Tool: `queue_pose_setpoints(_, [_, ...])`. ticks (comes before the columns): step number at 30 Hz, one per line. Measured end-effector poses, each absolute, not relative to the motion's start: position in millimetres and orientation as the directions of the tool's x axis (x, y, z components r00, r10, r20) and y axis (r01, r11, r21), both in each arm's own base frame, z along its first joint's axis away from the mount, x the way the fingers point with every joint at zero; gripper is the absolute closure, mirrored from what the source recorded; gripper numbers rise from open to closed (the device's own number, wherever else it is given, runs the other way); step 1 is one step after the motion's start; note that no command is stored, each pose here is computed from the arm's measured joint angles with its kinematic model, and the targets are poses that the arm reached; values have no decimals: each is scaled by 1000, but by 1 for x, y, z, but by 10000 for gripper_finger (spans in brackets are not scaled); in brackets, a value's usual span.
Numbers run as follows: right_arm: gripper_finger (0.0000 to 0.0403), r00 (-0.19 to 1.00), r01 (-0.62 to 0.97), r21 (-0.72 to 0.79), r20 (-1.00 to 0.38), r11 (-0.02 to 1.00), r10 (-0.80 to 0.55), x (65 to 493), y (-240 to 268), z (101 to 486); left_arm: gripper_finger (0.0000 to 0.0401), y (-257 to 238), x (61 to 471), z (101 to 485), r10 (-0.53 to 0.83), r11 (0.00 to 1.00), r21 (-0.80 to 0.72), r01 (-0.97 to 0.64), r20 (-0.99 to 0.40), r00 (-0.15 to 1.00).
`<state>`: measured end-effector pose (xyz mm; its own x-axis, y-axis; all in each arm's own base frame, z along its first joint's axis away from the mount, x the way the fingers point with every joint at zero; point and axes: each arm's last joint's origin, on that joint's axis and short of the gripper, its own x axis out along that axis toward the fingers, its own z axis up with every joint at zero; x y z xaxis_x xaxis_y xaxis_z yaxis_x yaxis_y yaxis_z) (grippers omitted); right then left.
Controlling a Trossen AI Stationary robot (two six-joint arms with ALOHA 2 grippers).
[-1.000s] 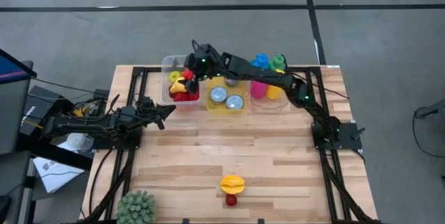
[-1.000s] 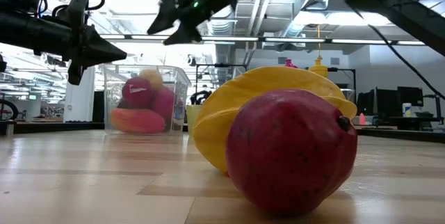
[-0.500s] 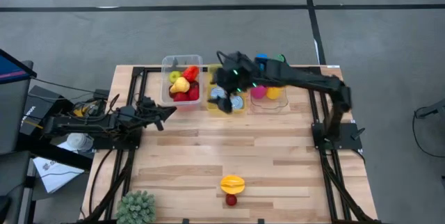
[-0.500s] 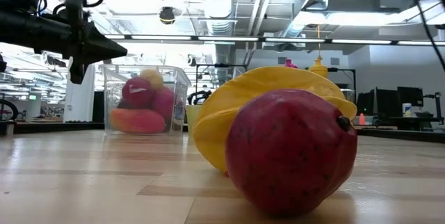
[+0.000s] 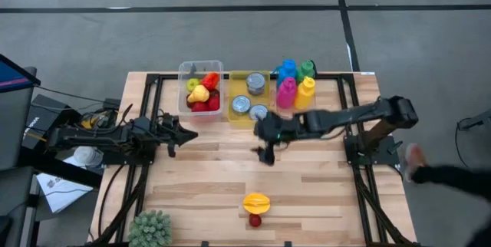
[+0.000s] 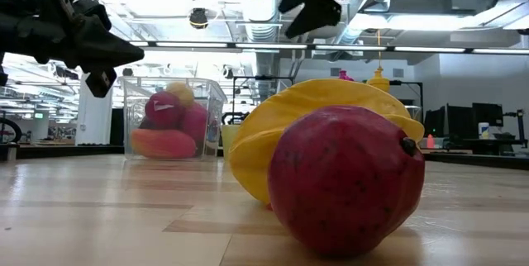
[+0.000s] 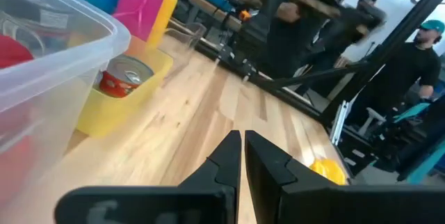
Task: Pick & Place Food Item
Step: Put the starfruit into the transparent container
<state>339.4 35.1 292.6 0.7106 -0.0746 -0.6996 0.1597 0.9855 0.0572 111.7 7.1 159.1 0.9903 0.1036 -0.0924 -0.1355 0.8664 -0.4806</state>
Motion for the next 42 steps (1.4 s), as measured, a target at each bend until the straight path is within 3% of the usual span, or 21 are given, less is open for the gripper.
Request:
queue_pose_setpoints(13, [74, 593, 67, 156, -801, 985, 87, 345, 151, 235, 396, 7, 113, 159, 98, 882, -452, -131, -96, 991])
queue_pose_setpoints(23, [78, 574, 35, 67, -818, 997, 35, 346, 198, 207, 397, 7, 113, 160, 97, 892, -435, -122, -79, 992])
queue_pose_setpoints(37, [134, 559, 114, 40, -828, 993, -31, 346, 222, 168, 399, 7, 113, 160, 97, 892, -436, -122, -79, 992])
queue_pose_setpoints(42, [191, 563, 143, 17, -824, 990, -67, 347, 221, 163, 399, 7, 113, 160, 97, 892, -436, -122, -79, 992])
